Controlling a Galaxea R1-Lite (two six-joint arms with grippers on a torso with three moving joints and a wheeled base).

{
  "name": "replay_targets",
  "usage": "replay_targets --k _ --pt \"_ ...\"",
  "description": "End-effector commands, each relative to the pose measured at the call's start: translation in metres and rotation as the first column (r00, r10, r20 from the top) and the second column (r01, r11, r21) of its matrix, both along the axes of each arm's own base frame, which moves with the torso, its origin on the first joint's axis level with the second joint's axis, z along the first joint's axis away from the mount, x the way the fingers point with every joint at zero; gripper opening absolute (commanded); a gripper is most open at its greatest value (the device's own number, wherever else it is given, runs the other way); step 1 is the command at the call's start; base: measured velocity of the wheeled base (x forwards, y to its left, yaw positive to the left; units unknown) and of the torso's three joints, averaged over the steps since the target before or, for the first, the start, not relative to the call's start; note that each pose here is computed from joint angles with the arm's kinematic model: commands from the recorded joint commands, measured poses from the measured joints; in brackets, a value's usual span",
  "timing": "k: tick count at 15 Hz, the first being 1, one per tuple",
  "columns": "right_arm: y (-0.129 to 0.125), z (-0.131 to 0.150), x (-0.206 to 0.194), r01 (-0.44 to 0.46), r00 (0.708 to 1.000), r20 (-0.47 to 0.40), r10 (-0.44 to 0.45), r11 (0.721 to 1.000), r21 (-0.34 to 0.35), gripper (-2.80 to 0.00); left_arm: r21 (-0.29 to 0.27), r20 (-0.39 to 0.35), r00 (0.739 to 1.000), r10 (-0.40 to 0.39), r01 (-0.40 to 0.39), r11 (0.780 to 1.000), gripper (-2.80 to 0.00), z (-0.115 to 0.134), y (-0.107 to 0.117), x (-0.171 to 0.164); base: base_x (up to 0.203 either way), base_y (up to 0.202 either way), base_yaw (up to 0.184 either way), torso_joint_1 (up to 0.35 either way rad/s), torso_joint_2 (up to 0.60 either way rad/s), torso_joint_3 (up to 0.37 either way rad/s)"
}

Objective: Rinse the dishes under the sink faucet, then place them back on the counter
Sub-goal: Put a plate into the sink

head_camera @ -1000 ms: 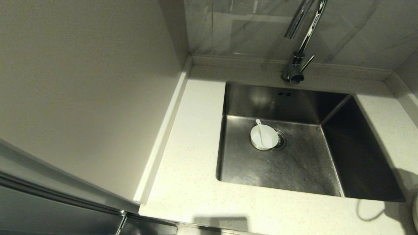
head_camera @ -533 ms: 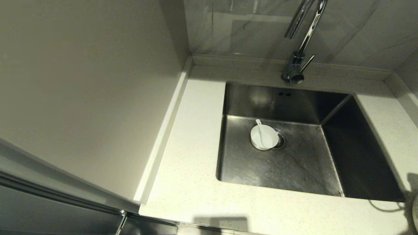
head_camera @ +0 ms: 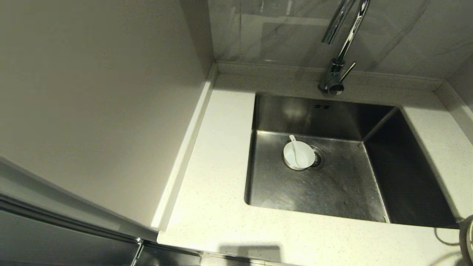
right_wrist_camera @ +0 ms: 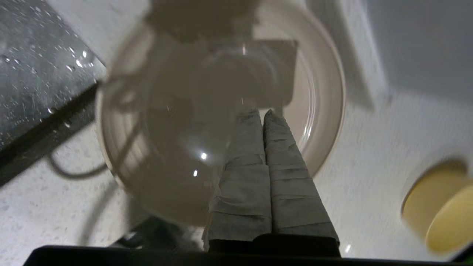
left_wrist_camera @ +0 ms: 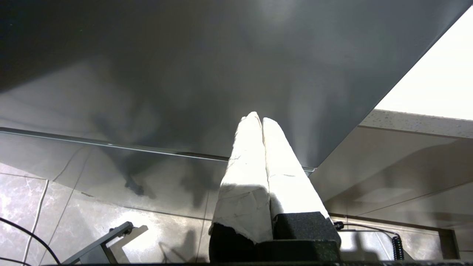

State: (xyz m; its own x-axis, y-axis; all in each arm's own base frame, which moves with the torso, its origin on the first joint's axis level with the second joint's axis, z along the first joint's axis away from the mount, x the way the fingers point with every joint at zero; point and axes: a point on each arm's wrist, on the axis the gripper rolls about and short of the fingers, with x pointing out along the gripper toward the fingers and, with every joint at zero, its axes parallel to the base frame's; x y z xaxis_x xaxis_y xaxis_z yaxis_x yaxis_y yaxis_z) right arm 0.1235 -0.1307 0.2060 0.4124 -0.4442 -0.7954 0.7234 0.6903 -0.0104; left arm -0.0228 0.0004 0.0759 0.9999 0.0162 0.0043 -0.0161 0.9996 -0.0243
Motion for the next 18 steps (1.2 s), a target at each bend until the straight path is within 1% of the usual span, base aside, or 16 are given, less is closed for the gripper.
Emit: replay_targets --k 1,3,5,6,8,9,16,18 --pt "0.001 0.001 0.009 -0.054 0.999 0.008 0.054 0.998 -0.019 -2.8 0.0 0.003 1.0 0.001 -0.001 1.0 -2.8 0.0 0.0 0.0 0.0 0.0 0.0 0.0 0.0 0.0" --pt "0.011 0.002 0.018 -0.128 0.992 0.01 0.128 0.992 -0.02 -2.8 0.0 0.003 1.0 0.001 -0.001 1.0 -2.8 0.0 0.0 0.0 0.0 0.0 0.0 0.0 0.0 0.0" --pt "0.022 0.0 0.029 -0.207 0.978 0.004 0.207 0.978 -0.015 -2.8 0.0 0.003 1.0 0.001 -0.001 1.0 -2.8 0.0 0.0 0.0 0.0 0.0 0.0 0.0 0.0 0.0" --pt "0.026 -0.002 0.033 -0.237 0.972 -0.006 0.236 0.972 -0.009 -2.8 0.0 0.003 1.0 0.001 -0.001 1.0 -2.8 0.0 0.0 0.0 0.0 0.0 0.0 0.0 0.0 0.0" --pt "0.031 -0.008 0.038 -0.267 0.963 -0.025 0.267 0.964 0.006 -2.8 0.0 0.003 1.0 0.001 -0.001 1.0 -2.8 0.0 0.0 0.0 0.0 0.0 0.0 0.0 0.0 0.0" --pt "0.033 -0.01 0.039 -0.278 0.96 -0.031 0.278 0.96 0.011 0.0 0.0 0.003 1.0 0.001 -0.001 1.0 -2.8 0.0 0.0 0.0 0.0 0.0 0.0 0.0 0.0 0.0" --pt "0.035 -0.029 0.047 -0.306 0.945 -0.091 0.313 0.949 0.077 0.0 0.0 0.003 1.0 0.001 -0.001 1.0 -2.8 0.0 0.0 0.0 0.0 0.0 0.0 0.0 0.0 0.0" --pt "0.037 -0.031 0.052 -0.328 0.938 -0.095 0.335 0.941 0.082 0.0 0.0 0.003 1.0 0.001 -0.001 1.0 -2.8 0.0 0.0 0.0 0.0 0.0 0.0 0.0 0.0 0.0"
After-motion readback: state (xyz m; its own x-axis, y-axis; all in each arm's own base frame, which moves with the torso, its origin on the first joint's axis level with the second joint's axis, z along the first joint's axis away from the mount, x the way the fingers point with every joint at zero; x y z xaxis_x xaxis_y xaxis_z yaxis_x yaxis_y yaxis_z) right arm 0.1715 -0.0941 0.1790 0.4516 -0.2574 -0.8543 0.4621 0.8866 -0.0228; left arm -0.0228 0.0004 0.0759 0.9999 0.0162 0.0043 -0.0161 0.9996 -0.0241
